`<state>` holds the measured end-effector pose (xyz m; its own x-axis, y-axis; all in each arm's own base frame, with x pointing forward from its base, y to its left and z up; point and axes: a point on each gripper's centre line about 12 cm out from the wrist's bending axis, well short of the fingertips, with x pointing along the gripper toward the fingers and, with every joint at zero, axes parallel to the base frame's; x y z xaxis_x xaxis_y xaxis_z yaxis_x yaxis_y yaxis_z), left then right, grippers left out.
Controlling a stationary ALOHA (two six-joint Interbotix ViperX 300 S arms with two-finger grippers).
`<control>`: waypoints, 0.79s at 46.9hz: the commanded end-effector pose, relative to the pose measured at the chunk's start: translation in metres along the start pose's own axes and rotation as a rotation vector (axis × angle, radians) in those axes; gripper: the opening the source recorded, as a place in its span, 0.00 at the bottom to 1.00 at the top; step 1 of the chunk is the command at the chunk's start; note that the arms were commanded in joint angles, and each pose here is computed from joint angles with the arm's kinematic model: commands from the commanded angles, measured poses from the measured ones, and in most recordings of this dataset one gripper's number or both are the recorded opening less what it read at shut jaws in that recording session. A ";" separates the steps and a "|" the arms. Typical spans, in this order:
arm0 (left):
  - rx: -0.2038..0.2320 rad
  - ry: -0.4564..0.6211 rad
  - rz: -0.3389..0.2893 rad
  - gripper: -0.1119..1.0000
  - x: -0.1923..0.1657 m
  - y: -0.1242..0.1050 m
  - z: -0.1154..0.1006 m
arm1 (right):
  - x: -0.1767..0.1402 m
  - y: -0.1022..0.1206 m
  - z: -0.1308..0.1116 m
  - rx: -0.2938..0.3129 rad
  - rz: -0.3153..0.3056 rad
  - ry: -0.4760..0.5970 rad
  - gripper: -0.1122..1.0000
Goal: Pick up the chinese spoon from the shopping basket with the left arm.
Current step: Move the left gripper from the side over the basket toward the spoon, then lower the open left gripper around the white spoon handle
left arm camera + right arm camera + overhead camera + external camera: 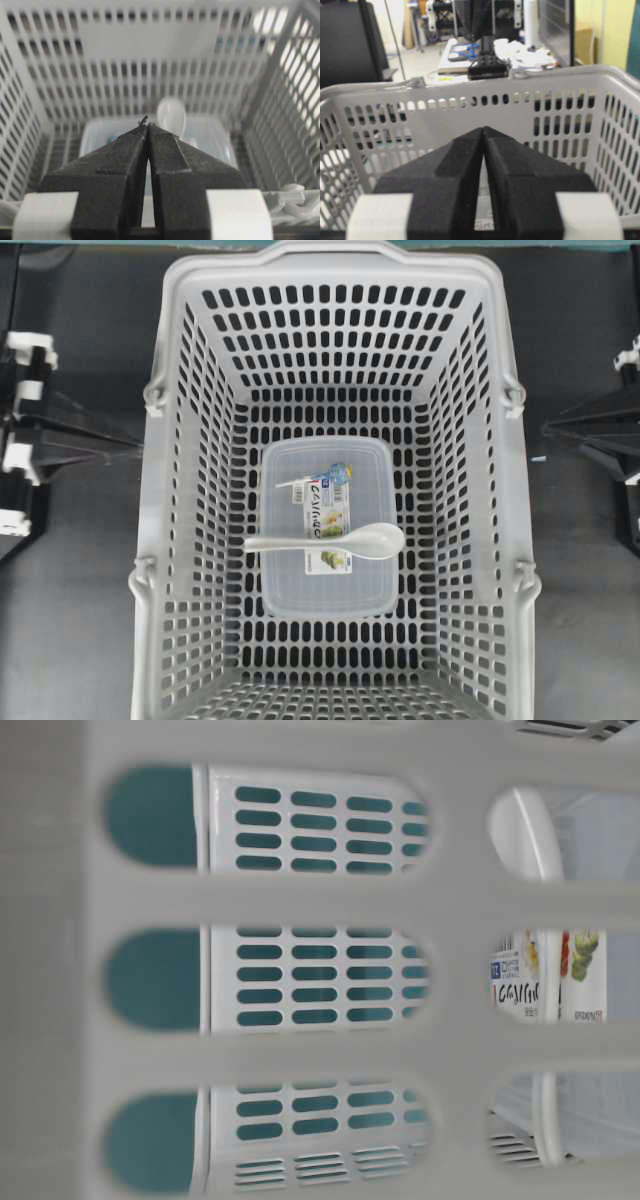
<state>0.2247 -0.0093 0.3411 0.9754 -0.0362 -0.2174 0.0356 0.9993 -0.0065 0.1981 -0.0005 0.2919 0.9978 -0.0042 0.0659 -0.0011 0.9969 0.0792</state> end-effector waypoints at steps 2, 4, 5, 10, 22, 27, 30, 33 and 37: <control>0.004 0.100 -0.005 0.10 0.014 -0.003 0.022 | 0.003 0.001 0.007 0.034 0.003 -0.017 0.09; 0.007 0.153 -0.004 0.10 0.023 -0.003 0.026 | 0.003 0.001 0.007 0.046 0.003 -0.014 0.09; 0.007 0.173 -0.003 0.10 0.026 -0.003 0.028 | 0.003 0.001 0.007 0.049 0.003 -0.012 0.09; 0.011 0.260 -0.002 0.10 0.046 -0.004 0.035 | 0.003 0.001 0.005 0.054 0.002 -0.001 0.09; 0.014 0.424 -0.001 0.10 0.095 -0.007 0.034 | 0.003 0.001 0.001 0.052 -0.001 0.034 0.19; 0.016 0.480 -0.003 0.10 0.112 -0.009 0.032 | 0.003 0.001 0.001 0.052 -0.002 0.045 0.34; 0.023 0.516 -0.010 0.10 0.125 -0.013 0.029 | 0.002 0.001 0.001 0.051 -0.001 0.042 0.47; 0.024 0.544 -0.013 0.10 0.136 -0.015 0.026 | 0.002 0.001 0.002 0.049 -0.001 0.037 0.59; 0.030 0.587 -0.016 0.12 0.149 -0.017 0.020 | 0.001 0.001 0.003 0.045 0.000 0.032 0.67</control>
<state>0.3621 -0.0285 0.3218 0.6871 -0.0325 -0.7258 0.0563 0.9984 0.0086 0.1974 -0.0001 0.2855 1.0000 -0.0020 0.0076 0.0010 0.9923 0.1236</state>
